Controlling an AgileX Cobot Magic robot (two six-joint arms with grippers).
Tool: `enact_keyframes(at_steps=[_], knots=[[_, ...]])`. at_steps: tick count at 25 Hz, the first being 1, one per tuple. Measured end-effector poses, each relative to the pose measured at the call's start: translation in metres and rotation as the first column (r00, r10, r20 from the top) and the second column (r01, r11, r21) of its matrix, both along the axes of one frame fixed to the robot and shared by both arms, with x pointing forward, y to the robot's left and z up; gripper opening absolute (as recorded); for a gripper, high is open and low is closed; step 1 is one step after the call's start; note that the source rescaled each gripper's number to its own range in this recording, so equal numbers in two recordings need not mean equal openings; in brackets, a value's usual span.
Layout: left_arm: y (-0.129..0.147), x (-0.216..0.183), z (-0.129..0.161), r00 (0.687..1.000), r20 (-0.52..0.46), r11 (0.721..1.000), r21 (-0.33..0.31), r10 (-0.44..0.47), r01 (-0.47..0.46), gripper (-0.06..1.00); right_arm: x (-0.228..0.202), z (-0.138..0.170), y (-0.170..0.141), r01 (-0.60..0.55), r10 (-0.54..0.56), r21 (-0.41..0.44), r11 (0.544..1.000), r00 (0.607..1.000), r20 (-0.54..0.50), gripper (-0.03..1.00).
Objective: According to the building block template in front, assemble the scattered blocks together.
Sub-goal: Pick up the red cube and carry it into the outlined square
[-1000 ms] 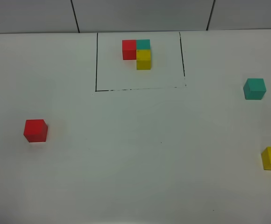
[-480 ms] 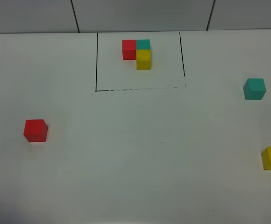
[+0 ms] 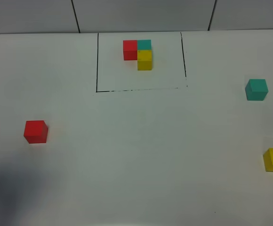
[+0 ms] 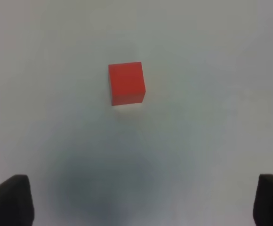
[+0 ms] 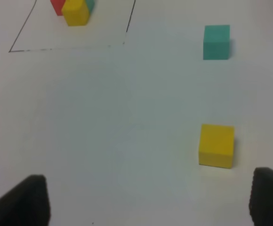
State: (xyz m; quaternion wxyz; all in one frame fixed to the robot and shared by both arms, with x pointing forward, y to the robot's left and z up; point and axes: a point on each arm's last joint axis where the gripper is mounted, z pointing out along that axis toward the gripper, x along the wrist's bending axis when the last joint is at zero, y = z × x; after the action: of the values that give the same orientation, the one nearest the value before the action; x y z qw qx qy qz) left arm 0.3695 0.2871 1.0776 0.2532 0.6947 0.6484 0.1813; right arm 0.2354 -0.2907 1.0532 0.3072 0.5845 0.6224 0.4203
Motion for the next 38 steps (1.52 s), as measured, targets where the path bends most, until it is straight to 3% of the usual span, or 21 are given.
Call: enact_keyframes(at_steps=[6, 14, 24, 38], knots=[[-0.004, 0.051, -0.028, 0.987, -0.158, 0.999, -0.026, 0.019, -0.024, 0.99, 0.0, 0.0, 0.0, 0.0, 0.0, -0.001, 1.0, 1.0, 0.0, 0.76], [-0.004, 0.1, -0.07, 0.927, -0.367, 0.996, 0.008, 0.083, -0.086, 0.98, 0.0, 0.0, 0.0, 0.0, 0.0, 0.0, 1.0, 1.0, 0.0, 0.76], [-0.015, 0.143, -0.104, 0.888, -0.449, 0.995, 0.07, 0.099, -0.075, 0.96, 0.0, 0.0, 0.0, -0.001, 0.001, 0.002, 1.0, 1.0, 0.0, 0.76], [-0.018, 0.169, -0.147, 0.857, -0.496, 0.99, 0.08, 0.142, -0.118, 0.95, 0.0, 0.0, 0.0, -0.003, 0.003, 0.003, 1.0, 1.0, 0.0, 0.76]])
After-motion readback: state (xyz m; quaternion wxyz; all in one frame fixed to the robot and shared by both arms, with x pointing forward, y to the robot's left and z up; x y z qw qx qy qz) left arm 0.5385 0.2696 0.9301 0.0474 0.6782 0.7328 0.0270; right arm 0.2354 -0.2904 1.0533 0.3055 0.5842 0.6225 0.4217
